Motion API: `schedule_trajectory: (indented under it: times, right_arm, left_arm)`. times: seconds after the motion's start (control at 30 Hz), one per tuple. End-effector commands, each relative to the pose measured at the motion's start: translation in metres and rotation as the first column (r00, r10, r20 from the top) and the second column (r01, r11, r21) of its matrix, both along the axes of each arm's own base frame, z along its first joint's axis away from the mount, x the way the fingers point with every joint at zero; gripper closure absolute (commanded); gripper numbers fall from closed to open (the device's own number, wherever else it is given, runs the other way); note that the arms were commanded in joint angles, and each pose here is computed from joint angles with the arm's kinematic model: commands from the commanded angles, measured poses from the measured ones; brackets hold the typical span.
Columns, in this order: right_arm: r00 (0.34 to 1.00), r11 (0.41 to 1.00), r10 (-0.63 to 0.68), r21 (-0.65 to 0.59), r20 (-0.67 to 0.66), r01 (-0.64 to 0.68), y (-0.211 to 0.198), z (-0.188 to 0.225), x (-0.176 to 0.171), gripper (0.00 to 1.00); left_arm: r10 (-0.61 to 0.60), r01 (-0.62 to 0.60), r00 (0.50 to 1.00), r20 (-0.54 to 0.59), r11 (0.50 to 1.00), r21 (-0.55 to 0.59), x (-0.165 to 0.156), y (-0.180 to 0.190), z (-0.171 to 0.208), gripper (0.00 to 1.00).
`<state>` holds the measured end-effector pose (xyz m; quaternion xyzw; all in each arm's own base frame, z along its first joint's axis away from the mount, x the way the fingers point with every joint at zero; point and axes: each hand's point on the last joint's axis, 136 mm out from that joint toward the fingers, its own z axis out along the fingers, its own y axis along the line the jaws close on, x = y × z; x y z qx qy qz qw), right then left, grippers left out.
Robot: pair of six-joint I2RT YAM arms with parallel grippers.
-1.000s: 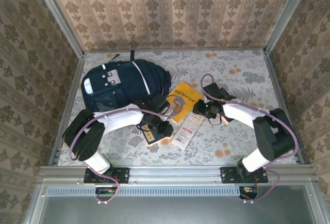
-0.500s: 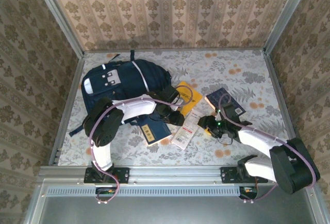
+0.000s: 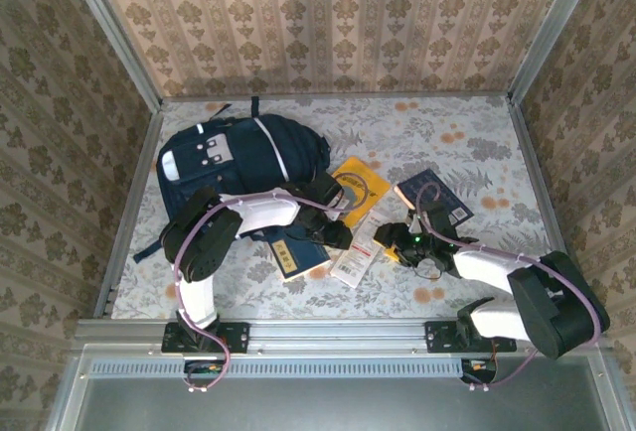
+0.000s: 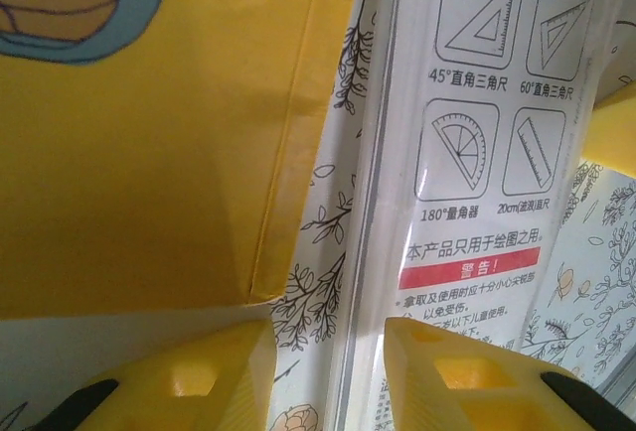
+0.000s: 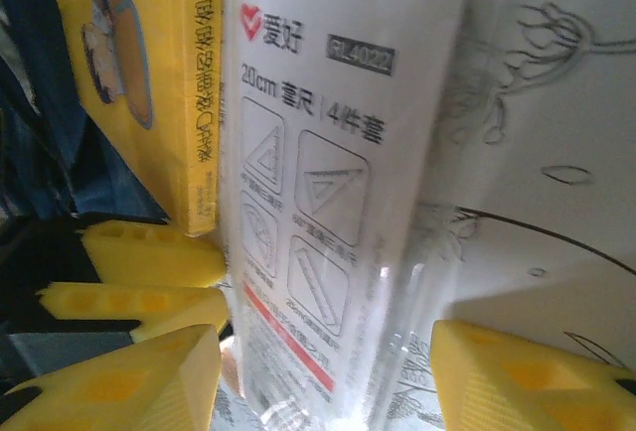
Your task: Pack the student bag
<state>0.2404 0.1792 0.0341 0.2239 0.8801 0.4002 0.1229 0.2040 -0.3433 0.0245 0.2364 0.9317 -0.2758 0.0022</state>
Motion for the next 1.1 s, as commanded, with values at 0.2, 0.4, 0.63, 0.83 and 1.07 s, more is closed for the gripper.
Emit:
schedule_trajectory:
  times: [0.2, 0.4, 0.63, 0.83, 1.07]
  right_arm:
    - [1.000, 0.997, 0.025, 0.067, -0.006, -0.024, 0.021, 0.003, 0.006, 0.41]
    - [0.999, 0.996, 0.004, 0.092, 0.048, -0.009, 0.023, 0.020, 0.014, 0.43]
    - [0.999, 0.997, -0.012, 0.083, 0.039, 0.009, 0.026, 0.015, 0.020, 0.52]
    - [1.000, 0.998, 0.000, 0.070, -0.006, 0.001, 0.033, -0.004, 0.023, 0.72]
    - [0.999, 0.998, -0.023, 0.055, 0.027, 0.021, 0.025, 0.003, 0.019, 1.00]
  left_arm:
    - [-0.035, 0.034, 0.998, -0.043, 0.999, -0.007, -0.018, -0.003, -0.006, 0.68]
    - [-0.046, 0.045, 0.998, -0.046, 0.999, -0.012, -0.019, -0.004, -0.006, 0.72]
    - [-0.053, 0.050, 0.997, -0.054, 0.998, -0.042, -0.021, -0.009, -0.002, 0.75]
    - [-0.049, 0.045, 0.998, -0.050, 0.996, -0.075, -0.020, -0.012, 0.011, 0.77]
    - [0.033, -0.036, 0.999, -0.026, 0.989, -0.140, -0.007, 0.004, 0.043, 0.70]
